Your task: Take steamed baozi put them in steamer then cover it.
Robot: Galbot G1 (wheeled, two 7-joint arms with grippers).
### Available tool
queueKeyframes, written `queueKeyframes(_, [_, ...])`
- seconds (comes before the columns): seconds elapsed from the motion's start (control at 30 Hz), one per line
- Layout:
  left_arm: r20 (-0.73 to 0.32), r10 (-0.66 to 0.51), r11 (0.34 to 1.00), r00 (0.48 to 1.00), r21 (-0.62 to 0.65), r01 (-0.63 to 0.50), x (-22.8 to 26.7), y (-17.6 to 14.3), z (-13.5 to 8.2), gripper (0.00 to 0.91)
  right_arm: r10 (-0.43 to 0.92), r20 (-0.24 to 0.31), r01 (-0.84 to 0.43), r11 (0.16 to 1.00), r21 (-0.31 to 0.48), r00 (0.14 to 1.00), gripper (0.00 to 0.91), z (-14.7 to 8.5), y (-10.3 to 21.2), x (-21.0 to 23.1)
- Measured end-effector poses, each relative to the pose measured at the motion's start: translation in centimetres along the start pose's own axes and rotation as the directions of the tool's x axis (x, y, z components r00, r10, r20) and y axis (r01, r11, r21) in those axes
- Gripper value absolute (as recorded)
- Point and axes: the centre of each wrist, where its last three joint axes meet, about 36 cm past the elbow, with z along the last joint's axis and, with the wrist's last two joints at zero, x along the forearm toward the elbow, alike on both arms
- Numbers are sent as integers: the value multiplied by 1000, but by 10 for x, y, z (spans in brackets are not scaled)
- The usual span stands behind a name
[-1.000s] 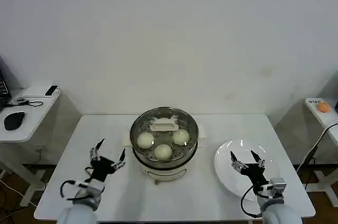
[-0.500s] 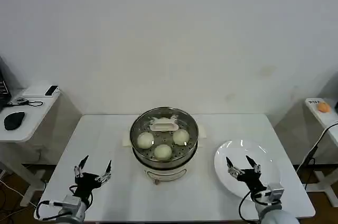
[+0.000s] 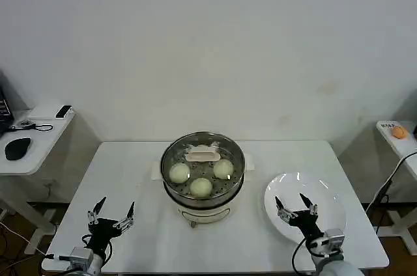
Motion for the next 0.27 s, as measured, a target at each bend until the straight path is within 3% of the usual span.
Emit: queueKeyframes(0.27, [-5,11,999,1000,32,-11,3,-1,-2,907,-10,-4,11,999,46,1000,907,1,-3,2])
